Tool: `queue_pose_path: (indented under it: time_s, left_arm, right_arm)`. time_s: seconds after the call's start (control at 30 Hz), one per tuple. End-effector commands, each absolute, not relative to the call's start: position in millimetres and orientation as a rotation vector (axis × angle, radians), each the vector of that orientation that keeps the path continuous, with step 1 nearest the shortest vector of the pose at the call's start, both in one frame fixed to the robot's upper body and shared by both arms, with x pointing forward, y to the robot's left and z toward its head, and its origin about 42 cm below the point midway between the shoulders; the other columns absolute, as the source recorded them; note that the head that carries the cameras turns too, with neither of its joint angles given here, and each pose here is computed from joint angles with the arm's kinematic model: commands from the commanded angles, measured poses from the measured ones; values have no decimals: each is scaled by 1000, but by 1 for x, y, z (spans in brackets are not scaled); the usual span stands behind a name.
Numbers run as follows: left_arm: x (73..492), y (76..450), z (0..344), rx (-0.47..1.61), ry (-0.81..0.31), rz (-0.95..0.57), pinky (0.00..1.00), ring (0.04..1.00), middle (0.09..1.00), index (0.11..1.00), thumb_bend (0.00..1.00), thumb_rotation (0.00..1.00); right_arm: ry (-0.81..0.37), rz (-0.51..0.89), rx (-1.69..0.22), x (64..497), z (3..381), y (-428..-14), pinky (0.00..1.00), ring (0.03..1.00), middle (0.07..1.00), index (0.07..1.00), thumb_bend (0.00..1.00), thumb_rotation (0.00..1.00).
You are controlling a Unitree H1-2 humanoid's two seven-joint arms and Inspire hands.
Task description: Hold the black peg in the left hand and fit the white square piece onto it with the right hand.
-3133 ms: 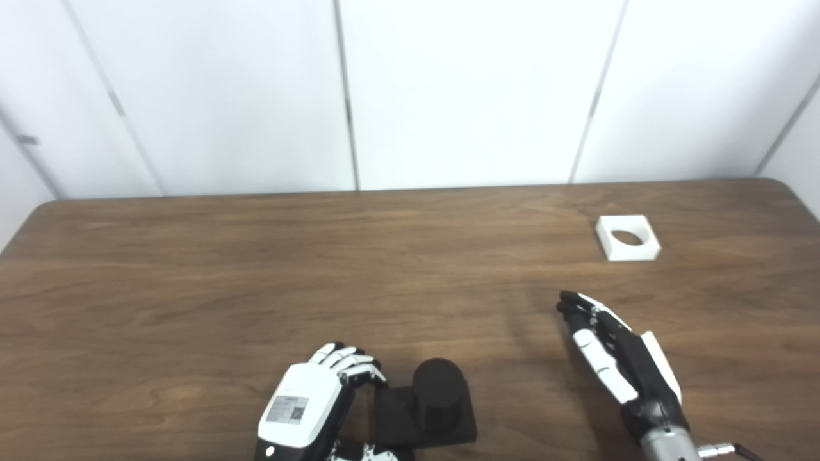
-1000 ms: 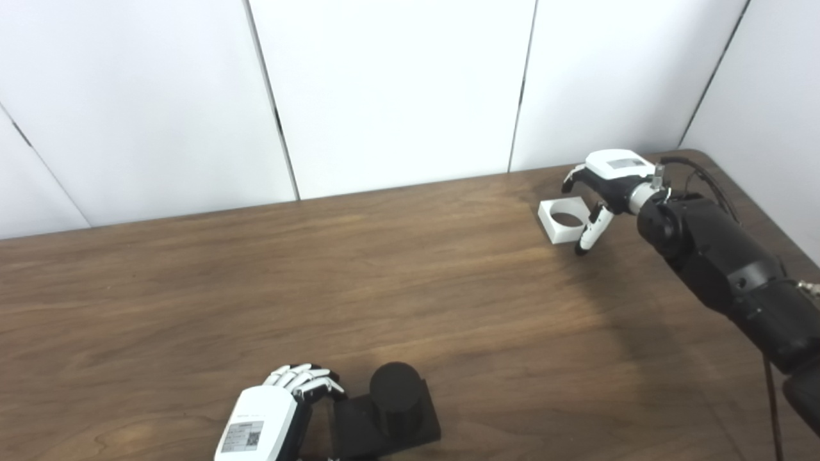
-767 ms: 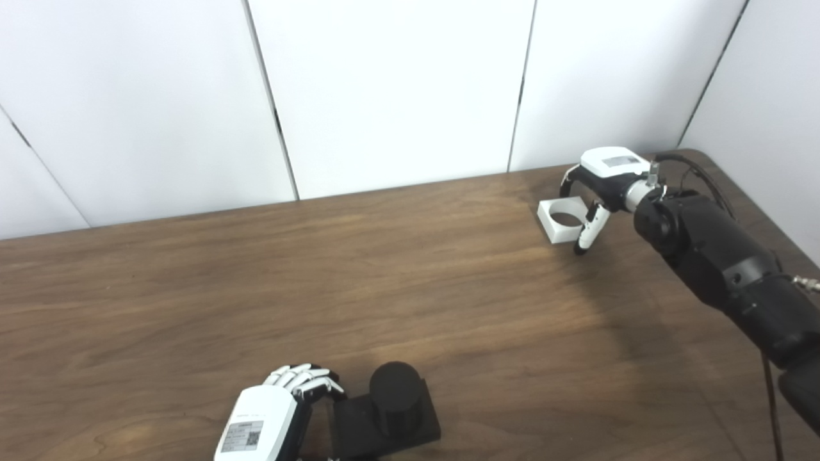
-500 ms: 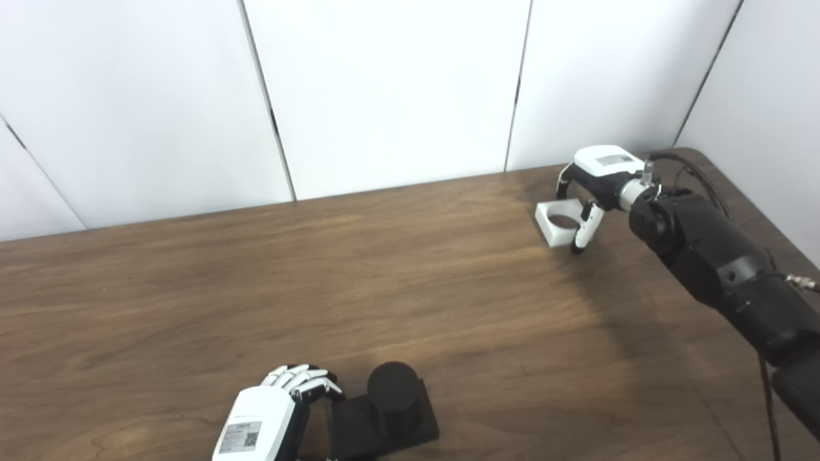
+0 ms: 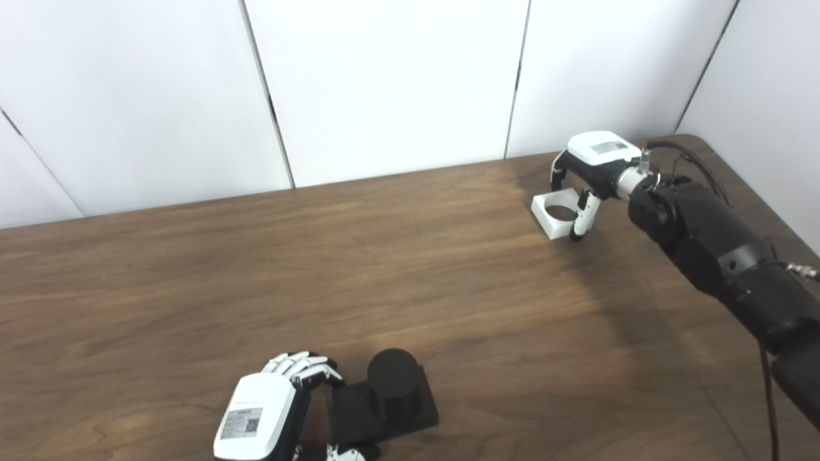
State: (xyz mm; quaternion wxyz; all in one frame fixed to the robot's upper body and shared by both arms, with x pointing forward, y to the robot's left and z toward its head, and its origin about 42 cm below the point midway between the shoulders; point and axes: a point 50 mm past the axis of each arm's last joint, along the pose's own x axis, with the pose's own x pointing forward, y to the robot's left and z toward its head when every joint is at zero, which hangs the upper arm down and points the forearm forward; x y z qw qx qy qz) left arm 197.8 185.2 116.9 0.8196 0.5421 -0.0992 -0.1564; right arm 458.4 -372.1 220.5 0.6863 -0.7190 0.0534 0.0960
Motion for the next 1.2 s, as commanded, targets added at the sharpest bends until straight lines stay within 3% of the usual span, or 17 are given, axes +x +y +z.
queue_pose_path:
  time_s: [0.0,0.37,0.7,1.17]
  left_arm:
    - [188,190,99,1202,-93,-399,850,804,742,489,516,52]
    - [190,190,99,1219,-98,-401,840,799,740,489,517,53]
    - [192,187,100,1215,-97,-403,841,799,738,489,516,53]
    - [194,185,103,1217,-88,-410,840,803,741,489,516,52]
  right_arm:
    - [47,194,-1609,458,238,-365,774,823,733,484,522,126]
    - [-264,354,-1546,398,288,-284,804,847,749,485,523,129]
    - [-375,598,-1460,343,313,-214,806,856,750,483,523,131]
    - [-506,741,-1393,292,333,-175,792,840,725,482,524,131]
